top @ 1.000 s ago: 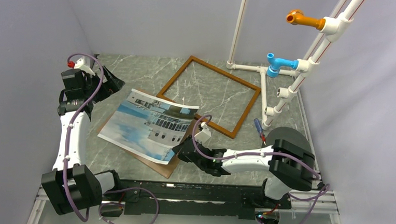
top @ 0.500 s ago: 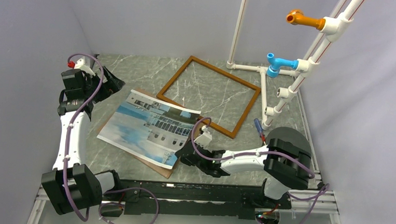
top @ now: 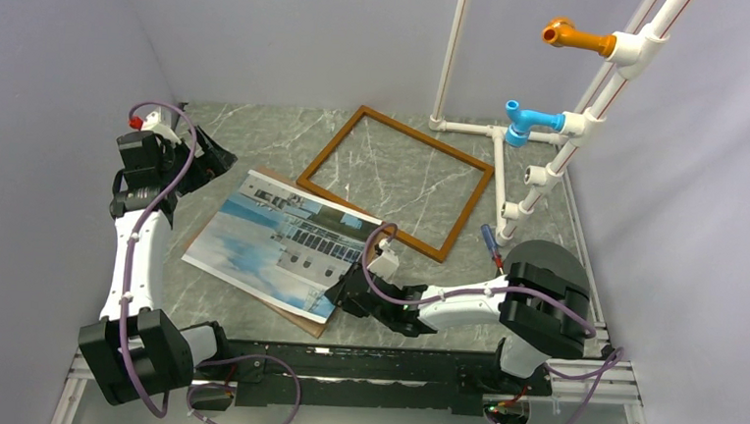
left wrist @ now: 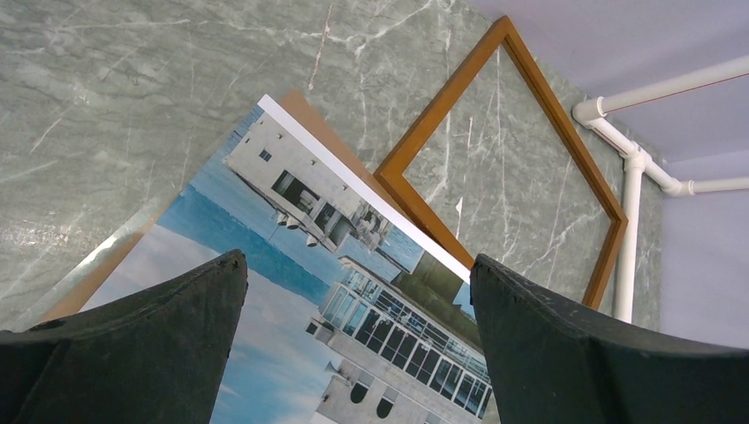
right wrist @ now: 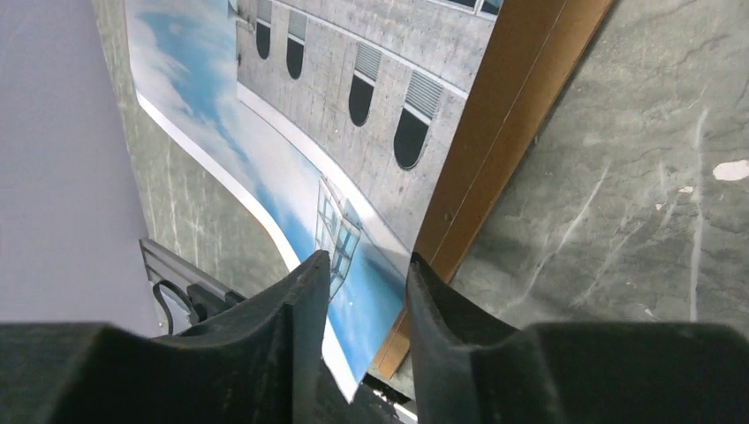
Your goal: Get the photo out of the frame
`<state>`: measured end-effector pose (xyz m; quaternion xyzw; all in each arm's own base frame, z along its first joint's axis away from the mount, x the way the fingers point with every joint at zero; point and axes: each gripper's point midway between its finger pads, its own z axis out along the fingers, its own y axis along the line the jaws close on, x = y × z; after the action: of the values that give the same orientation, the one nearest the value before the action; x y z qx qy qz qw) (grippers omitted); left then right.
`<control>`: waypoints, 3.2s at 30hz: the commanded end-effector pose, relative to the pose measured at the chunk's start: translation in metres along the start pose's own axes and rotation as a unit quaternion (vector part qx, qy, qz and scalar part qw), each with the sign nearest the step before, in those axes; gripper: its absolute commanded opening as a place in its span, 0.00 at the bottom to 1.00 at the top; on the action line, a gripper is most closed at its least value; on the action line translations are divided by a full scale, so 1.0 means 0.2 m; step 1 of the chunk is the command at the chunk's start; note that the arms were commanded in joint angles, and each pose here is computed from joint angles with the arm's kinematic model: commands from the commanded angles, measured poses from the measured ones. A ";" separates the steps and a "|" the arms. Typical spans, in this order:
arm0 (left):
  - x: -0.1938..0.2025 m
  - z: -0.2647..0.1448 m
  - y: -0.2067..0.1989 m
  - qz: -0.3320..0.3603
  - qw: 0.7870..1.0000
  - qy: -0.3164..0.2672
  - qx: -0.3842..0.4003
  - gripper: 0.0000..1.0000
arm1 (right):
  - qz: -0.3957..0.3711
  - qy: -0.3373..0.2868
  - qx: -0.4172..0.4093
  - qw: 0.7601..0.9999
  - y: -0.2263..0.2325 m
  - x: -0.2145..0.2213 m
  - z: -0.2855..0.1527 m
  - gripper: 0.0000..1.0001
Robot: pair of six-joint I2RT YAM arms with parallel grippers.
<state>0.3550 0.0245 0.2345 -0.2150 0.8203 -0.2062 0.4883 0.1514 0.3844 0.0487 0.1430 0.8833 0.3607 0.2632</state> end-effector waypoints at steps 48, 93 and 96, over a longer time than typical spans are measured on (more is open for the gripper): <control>0.00 0.00 -0.06 0.029 1.000 -0.003 0.008 0.99 | -0.191 0.191 -0.108 0.957 0.15 0.39 -0.08 0.37; 0.33 -0.75 -0.79 0.167 0.937 -0.067 0.300 0.99 | -0.211 -0.281 -0.096 0.932 0.12 -1.08 -1.56 1.00; 0.30 -0.97 -0.81 0.158 0.930 -0.105 0.314 0.99 | -0.189 -0.305 -0.125 0.925 0.11 -1.14 -1.69 1.00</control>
<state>0.2271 -0.1155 0.3317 0.0578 0.7186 -0.3203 0.6145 0.1491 0.1433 0.3294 0.0146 0.7419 0.3475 0.5732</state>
